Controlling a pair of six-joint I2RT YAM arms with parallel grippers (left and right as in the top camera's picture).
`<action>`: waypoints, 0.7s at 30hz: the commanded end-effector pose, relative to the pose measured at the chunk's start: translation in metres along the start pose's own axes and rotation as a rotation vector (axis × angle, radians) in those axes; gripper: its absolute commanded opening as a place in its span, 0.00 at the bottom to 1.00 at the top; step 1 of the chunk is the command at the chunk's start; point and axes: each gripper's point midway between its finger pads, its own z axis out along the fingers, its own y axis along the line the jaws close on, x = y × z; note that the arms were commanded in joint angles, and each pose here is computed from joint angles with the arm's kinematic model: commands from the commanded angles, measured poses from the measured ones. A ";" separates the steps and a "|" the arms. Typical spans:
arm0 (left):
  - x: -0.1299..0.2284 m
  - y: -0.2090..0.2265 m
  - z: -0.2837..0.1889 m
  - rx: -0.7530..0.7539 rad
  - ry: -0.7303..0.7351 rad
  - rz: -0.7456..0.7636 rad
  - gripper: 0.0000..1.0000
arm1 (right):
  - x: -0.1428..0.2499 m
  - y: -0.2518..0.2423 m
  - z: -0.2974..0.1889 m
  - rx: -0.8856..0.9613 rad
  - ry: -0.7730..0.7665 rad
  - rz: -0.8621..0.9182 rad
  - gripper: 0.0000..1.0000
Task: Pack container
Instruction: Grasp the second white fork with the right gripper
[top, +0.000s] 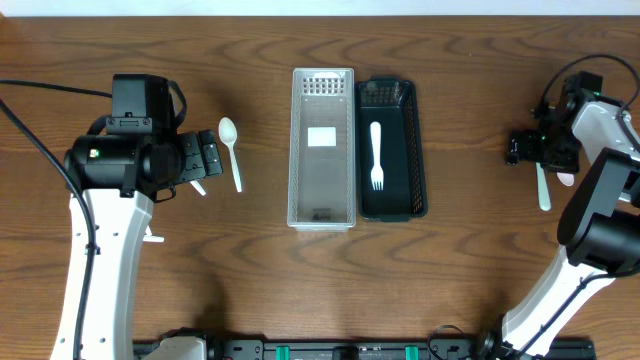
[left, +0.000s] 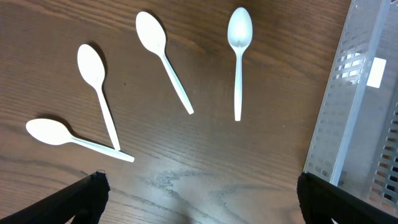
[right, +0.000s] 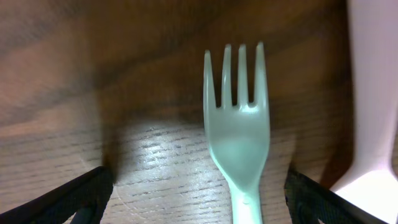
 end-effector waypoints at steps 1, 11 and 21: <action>-0.003 0.001 -0.001 -0.005 -0.005 -0.020 0.98 | 0.009 0.000 0.009 -0.011 0.028 -0.010 0.91; -0.003 0.001 -0.001 -0.005 -0.005 -0.020 0.98 | 0.010 0.001 0.009 -0.012 0.033 -0.009 0.44; -0.003 0.002 -0.001 -0.006 -0.005 -0.020 0.98 | 0.010 0.001 0.009 -0.012 0.033 -0.001 0.27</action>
